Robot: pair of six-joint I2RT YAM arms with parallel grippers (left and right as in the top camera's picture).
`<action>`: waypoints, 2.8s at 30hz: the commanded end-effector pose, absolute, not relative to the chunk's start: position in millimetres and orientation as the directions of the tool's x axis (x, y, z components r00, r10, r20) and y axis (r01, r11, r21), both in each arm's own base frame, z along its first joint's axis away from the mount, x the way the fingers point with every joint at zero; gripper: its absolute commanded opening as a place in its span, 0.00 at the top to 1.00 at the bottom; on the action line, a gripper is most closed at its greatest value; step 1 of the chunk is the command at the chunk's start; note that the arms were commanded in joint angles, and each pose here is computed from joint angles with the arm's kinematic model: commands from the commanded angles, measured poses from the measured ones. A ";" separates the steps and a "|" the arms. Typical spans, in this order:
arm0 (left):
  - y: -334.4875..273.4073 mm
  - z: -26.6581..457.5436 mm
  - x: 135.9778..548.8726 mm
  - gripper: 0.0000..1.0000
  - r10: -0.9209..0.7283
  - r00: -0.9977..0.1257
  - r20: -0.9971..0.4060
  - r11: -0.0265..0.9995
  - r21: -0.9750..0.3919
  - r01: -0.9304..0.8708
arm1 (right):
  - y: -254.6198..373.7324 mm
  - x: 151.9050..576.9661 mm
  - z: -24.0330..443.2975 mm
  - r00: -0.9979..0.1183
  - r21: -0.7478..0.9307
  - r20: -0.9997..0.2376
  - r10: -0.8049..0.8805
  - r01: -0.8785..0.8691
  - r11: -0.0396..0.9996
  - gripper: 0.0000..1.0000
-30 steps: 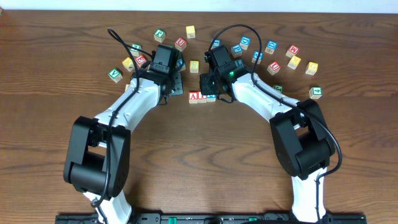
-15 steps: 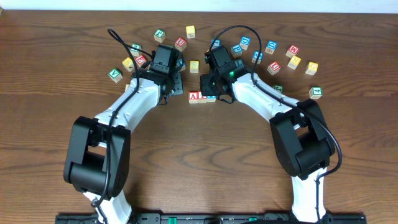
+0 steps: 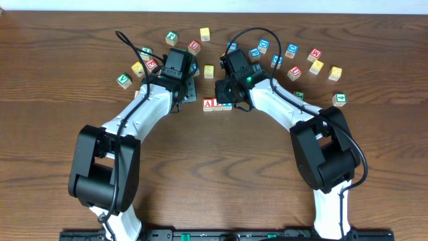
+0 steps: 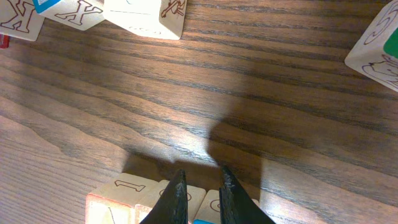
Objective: Spell out AI2
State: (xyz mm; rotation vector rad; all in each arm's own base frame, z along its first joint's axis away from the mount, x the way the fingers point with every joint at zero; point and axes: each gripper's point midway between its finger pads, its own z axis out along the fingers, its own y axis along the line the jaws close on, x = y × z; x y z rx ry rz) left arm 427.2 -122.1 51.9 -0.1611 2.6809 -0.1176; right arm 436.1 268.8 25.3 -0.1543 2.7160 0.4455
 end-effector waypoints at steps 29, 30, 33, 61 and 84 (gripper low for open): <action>-38.9 200.9 395.9 0.51 -0.262 -0.747 -0.611 0.965 -0.156 -0.211 | 163.5 424.9 214.3 -0.811 0.270 -0.583 0.044 -0.142 0.952 0.21; -36.3 203.2 391.3 0.43 -0.265 -0.749 -0.608 0.964 -0.154 -0.216 | 157.5 420.1 217.6 -0.815 0.265 -0.577 0.045 -0.135 0.955 0.13; -32.6 203.4 380.1 0.01 -0.267 -0.764 -0.587 0.963 -0.145 -0.226 | 132.9 403.6 226.8 -0.828 0.238 -0.556 0.067 -0.081 0.968 0.01; -32.0 199.5 375.6 0.02 -0.265 -0.777 -0.570 0.964 -0.136 -0.229 | 59.6 313.5 296.9 -0.779 0.107 -0.620 0.097 0.039 0.994 0.01; -32.0 199.5 375.6 0.02 -0.265 -0.777 -0.570 0.964 -0.136 -0.229 | 14.7 308.1 315.9 -0.300 0.051 -0.953 0.047 -0.006 0.999 0.01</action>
